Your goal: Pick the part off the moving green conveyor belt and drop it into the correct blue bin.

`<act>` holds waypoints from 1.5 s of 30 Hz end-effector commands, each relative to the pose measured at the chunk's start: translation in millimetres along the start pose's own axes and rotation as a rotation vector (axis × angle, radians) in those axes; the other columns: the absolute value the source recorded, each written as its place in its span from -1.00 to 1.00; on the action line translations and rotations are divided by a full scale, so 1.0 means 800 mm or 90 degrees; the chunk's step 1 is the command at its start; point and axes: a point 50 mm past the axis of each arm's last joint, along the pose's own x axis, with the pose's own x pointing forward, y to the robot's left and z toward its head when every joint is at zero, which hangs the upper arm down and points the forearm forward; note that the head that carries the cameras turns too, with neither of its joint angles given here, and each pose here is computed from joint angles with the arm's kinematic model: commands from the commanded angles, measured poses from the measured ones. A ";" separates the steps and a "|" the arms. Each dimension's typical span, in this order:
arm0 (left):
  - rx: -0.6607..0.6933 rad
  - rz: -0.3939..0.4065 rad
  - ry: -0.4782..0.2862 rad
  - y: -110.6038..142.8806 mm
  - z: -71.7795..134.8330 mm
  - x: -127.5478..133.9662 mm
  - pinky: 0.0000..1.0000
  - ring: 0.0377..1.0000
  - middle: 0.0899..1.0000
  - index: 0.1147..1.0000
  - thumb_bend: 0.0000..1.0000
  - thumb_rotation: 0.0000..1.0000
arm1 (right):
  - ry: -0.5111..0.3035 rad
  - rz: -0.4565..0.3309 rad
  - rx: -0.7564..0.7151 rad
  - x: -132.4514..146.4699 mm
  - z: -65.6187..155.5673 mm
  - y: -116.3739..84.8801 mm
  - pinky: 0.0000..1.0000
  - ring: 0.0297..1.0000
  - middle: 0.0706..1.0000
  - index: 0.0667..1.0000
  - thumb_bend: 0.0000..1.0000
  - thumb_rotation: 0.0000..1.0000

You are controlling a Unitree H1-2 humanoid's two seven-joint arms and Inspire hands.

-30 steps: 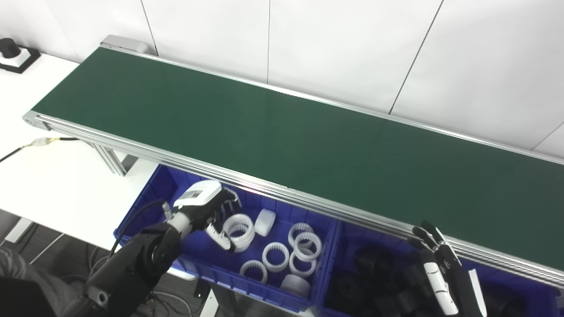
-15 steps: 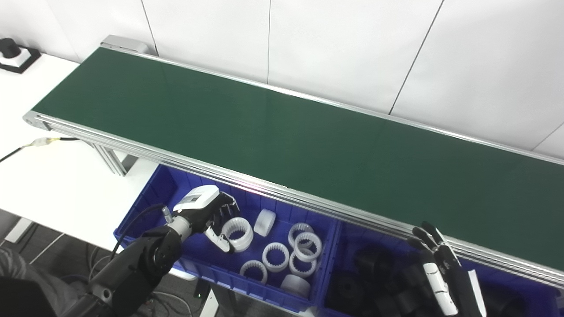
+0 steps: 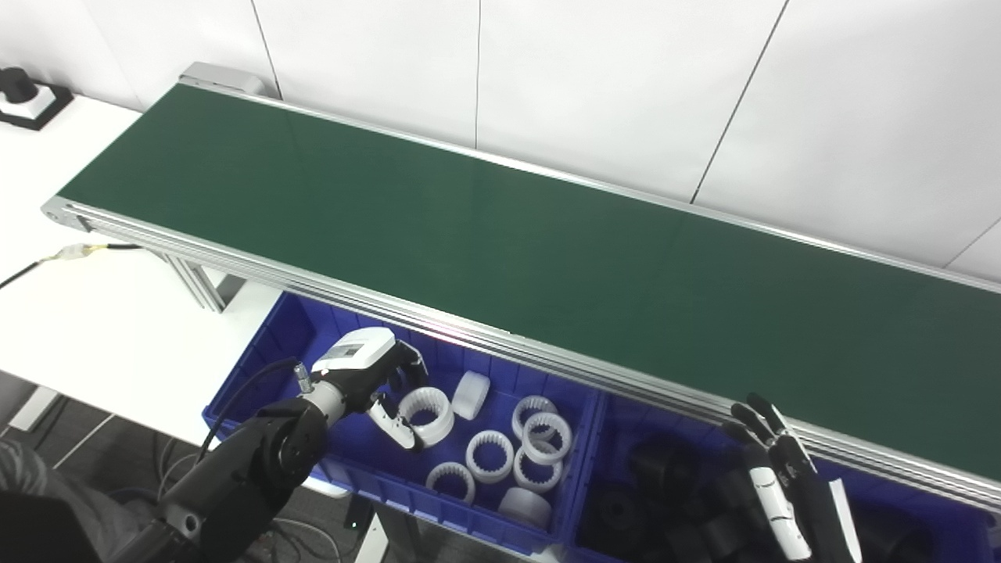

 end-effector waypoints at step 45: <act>-0.494 0.015 -0.345 -0.001 0.134 -0.022 0.35 0.48 0.57 0.58 0.65 0.38 | -0.032 0.006 -0.015 0.008 -0.002 0.027 0.46 0.60 0.68 0.76 0.05 0.45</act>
